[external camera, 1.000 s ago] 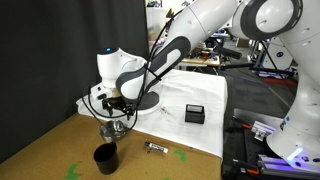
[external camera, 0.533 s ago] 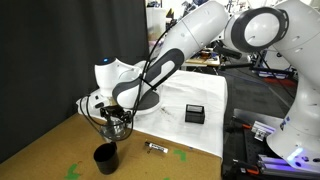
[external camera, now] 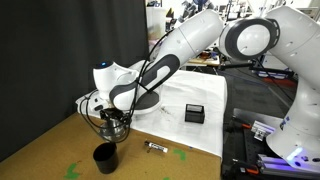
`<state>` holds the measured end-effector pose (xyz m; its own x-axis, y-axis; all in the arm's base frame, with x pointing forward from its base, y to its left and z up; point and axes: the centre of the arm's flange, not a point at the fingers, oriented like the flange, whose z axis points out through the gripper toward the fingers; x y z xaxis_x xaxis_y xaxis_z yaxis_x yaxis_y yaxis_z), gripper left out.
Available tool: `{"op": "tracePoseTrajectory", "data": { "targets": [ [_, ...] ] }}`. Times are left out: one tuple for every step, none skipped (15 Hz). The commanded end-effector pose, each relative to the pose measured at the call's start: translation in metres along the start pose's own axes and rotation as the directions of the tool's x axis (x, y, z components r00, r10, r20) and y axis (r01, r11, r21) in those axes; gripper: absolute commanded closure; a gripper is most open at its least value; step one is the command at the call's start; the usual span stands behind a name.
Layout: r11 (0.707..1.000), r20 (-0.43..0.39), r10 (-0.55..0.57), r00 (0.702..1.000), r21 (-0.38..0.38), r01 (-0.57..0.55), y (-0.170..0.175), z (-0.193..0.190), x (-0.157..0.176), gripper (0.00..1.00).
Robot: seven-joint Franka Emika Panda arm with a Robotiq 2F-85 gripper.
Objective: Pick up the marker from the black cup and put it on the table, then move the silver bowl backward
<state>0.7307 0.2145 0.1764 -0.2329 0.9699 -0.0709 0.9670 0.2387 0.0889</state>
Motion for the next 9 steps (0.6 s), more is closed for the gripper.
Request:
{"op": "tracePoseTrajectory", "data": {
  "targets": [
    [0.999, -0.020, -0.022, 1.000, 0.035, 0.023, 0.0174, 0.0029, -0.0004, 0.00],
    [0.999, -0.021, -0.024, 0.999, 0.042, 0.025, 0.0176, 0.0038, 0.0000, 0.00],
    [0.998, -0.023, -0.027, 0.999, 0.048, 0.028, 0.0174, 0.0050, 0.0000, 0.00],
    [0.998, -0.024, -0.030, 0.999, 0.057, 0.031, 0.0175, 0.0051, 0.0008, 0.00],
    [0.997, -0.026, -0.031, 0.999, 0.063, 0.033, 0.0175, 0.0059, 0.0011, 0.00],
    [0.997, -0.029, -0.032, 0.999, 0.068, 0.034, 0.0177, 0.0075, 0.0015, 0.01],
    [0.996, -0.032, -0.034, 0.999, 0.079, 0.037, 0.0170, 0.0093, 0.0020, 0.05],
    [0.995, -0.032, -0.036, 0.999, 0.087, 0.038, 0.0164, 0.0103, 0.0022, 0.03],
    [0.995, -0.034, -0.036, 0.999, 0.094, 0.039, 0.0158, 0.0120, 0.0020, 0.02]
  ]
}}
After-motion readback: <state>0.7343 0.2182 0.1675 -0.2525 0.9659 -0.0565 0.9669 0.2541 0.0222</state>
